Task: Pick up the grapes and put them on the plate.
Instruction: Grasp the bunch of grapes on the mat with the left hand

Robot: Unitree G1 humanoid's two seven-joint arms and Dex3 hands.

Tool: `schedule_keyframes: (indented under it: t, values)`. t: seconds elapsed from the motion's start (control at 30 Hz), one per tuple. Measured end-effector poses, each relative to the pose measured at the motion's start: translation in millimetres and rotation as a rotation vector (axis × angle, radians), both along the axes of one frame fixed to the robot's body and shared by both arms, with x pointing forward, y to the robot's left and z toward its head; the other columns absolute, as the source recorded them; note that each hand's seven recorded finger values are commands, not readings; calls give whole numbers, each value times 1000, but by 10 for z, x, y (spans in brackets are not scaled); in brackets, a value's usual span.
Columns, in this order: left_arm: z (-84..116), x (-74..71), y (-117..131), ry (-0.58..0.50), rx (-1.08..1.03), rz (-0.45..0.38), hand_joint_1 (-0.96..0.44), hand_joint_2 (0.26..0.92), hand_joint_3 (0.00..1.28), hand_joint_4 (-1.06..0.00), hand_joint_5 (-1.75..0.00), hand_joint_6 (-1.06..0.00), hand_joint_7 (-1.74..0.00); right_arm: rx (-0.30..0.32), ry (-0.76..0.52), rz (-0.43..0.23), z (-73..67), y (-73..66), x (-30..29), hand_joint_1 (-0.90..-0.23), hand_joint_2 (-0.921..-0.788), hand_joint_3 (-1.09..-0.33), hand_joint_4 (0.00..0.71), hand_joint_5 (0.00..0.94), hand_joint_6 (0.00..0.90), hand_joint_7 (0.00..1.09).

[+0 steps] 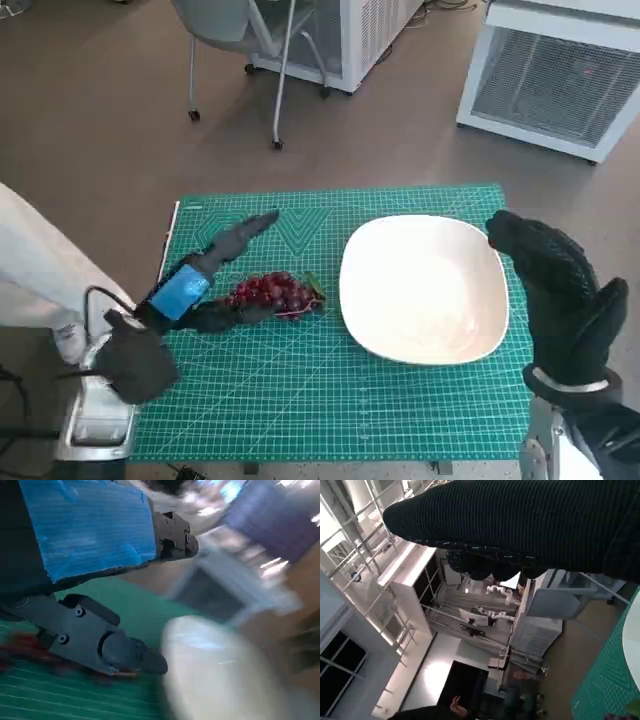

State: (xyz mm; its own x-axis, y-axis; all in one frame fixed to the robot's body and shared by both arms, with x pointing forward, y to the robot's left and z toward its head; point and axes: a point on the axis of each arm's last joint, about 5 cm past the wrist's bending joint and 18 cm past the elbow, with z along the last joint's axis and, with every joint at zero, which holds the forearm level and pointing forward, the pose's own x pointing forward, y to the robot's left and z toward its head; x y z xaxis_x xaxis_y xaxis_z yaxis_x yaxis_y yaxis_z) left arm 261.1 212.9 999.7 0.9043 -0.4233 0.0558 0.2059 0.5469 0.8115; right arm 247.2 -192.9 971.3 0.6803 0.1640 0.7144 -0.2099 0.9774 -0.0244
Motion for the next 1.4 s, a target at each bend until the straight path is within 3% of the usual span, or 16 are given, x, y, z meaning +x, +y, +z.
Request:
schedule_keyframes:
  t: [0.37, 1.4]
  values:
    - [-136, 57, -221, 139, 182, 97, -326, 722, 1, -39, -4, -270, -18, -1, 4, -5, -5, 3, 2, -529, -921, -563, 454, 0, 114, 553]
    - [-293, 436, -484, 276, 355, 206, -293, 730, 2, -75, -5, -278, -3, -1, -1, -8, 0, -3, -4, -526, -921, -566, 453, 0, 111, 562]
